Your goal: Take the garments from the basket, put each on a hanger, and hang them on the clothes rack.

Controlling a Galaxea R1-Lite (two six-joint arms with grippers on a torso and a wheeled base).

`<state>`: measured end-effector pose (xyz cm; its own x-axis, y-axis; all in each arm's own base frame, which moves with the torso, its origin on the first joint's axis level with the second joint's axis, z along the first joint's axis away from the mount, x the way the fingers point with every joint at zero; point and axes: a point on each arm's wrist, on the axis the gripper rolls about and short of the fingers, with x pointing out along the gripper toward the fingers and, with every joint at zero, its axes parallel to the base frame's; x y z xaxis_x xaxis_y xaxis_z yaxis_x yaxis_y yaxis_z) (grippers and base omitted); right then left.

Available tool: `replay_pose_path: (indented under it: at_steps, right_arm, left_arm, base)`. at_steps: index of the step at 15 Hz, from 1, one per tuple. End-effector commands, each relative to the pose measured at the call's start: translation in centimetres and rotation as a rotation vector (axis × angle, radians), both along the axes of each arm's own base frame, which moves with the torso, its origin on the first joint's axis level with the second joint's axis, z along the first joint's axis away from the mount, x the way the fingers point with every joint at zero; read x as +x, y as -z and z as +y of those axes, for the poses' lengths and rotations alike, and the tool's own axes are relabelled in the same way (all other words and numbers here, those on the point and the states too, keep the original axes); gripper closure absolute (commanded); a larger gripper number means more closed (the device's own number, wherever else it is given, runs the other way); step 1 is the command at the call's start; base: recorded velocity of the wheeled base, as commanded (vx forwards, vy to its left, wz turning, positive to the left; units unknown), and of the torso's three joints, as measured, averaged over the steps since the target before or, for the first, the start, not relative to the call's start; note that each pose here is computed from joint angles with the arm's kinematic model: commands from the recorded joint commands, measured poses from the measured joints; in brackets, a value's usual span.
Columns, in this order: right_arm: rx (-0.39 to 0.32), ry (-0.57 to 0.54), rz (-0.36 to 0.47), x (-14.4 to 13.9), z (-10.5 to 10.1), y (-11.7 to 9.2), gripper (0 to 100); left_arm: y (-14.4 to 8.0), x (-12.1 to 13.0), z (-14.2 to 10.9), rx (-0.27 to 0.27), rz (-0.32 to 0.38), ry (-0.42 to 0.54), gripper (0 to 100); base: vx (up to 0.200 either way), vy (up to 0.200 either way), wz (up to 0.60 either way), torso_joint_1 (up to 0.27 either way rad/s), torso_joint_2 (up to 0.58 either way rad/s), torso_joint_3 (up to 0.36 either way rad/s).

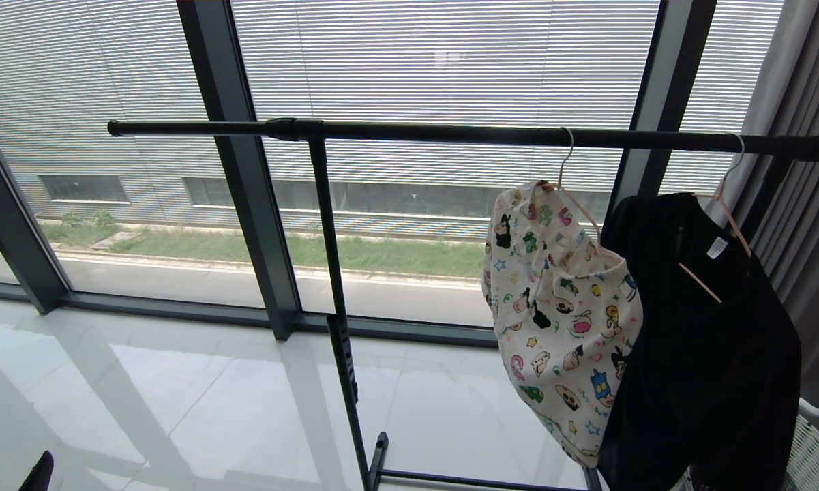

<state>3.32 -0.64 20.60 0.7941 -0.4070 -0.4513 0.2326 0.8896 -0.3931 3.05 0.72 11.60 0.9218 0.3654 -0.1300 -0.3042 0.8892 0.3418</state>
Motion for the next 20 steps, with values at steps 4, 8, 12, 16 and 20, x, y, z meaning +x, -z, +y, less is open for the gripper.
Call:
replay_pose_path:
  at_steps: [4,8,12,16,20]
  right_arm:
    - [0.08,-0.031,-0.338,-8.0,-0.4,10.0,0]
    - [0.095,-0.106,-0.559,-5.9,0.0,12.4,0]
    - [0.066,-0.075,-0.57,-5.8,-0.1,12.5,0]
    - [0.052,-0.104,-0.566,-5.8,0.0,12.5,0]
    - [0.104,-0.325,-0.6,-5.6,0.5,12.2,0]
  left_arm:
    - [2.8,-4.8,0.7,-0.021,-0.17,-0.122,0]
    - [3.1,-4.8,0.7,-0.009,-0.137,-0.124,0]
    - [3.0,-4.8,0.6,-0.022,-0.141,-0.07,0]
    - [3.3,-4.6,-0.3,-0.237,-0.147,0.315,0]
    - [4.0,-4.6,-0.5,-0.327,-0.082,0.374,0]
  base:
    - [0.0,0.0,0.0,0.0,0.0,0.0]
    - [0.0,0.0,0.0,0.0,0.0,0.0]
    - [0.0,0.0,0.0,0.0,0.0,0.0]
    - [0.0,0.0,0.0,0.0,0.0,0.0]
    - [0.0,0.0,0.0,0.0,0.0,0.0]
